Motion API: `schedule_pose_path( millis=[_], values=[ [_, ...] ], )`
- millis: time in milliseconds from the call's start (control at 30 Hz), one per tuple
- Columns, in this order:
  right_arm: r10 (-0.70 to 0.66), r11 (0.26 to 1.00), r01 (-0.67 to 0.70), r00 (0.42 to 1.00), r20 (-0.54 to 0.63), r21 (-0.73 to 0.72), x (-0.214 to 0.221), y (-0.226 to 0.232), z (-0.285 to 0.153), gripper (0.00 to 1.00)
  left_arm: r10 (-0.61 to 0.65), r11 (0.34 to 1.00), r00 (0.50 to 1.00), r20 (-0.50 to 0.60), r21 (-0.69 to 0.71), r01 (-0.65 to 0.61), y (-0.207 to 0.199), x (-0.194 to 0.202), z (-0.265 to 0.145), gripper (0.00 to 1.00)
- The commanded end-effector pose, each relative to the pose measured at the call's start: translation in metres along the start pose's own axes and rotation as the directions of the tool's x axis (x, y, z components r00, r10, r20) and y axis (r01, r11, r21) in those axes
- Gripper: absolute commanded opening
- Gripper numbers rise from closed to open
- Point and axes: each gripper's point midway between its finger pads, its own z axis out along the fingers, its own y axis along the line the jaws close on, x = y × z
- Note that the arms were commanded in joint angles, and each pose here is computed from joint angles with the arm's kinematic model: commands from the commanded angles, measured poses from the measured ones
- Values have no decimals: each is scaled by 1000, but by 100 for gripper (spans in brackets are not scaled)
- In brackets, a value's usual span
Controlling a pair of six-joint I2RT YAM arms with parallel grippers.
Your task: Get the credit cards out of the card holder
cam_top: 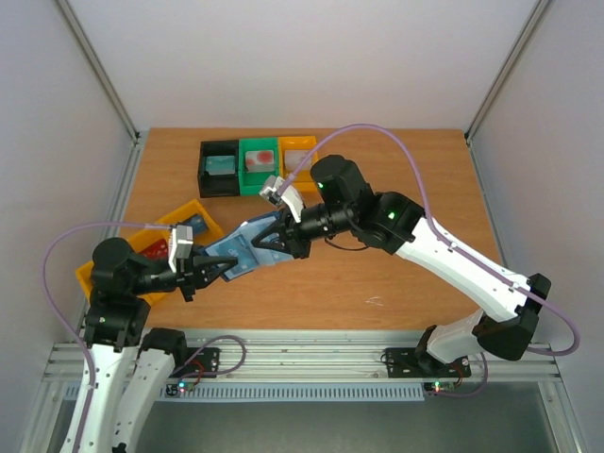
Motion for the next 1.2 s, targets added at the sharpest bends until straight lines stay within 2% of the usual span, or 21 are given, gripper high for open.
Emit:
schedule_pose_path(
  millis=[0,33,67,100,200,367,567,833,1000,1100,1167],
  values=[
    [-48,997,49,999,19,-56,-8,18,-14,1,83,996,995,49,-23,-82,-7,-13,-4,24],
    [-62,997,63,998,28,-53,-9,19,-17,1,80,996,995,54,-47,-78,-4,-15,-4,41],
    [-70,996,72,997,38,-51,-10,20,-20,1,82,994,995,61,-76,-78,0,-17,-5,52],
    [-71,996,73,997,43,-58,-10,23,-22,1,92,992,993,68,-95,-85,2,-20,-6,56],
    [-67,991,72,997,49,-113,-12,35,-28,1,115,988,990,76,-112,-106,6,-20,-6,56],
    [-59,993,64,997,52,-99,-8,39,-37,1,120,983,991,64,-147,-109,10,-12,-8,59],
    [-47,995,51,997,55,-80,-1,37,-39,1,191,974,982,9,-127,-188,-4,1,-12,77],
    [-46,994,51,997,54,-92,-1,38,-38,1,208,968,978,35,-150,-200,-1,-5,-13,69],
    [-49,993,53,998,37,-105,2,41,-40,1,281,945,960,17,-182,-273,4,-2,-14,64],
    [-44,990,49,998,37,-132,1,43,-36,1,305,939,951,43,-182,-292,14,-8,-10,61],
    [-36,987,40,999,33,-154,0,43,-31,1,256,954,963,86,-185,-237,20,-18,-8,57]
  ],
)
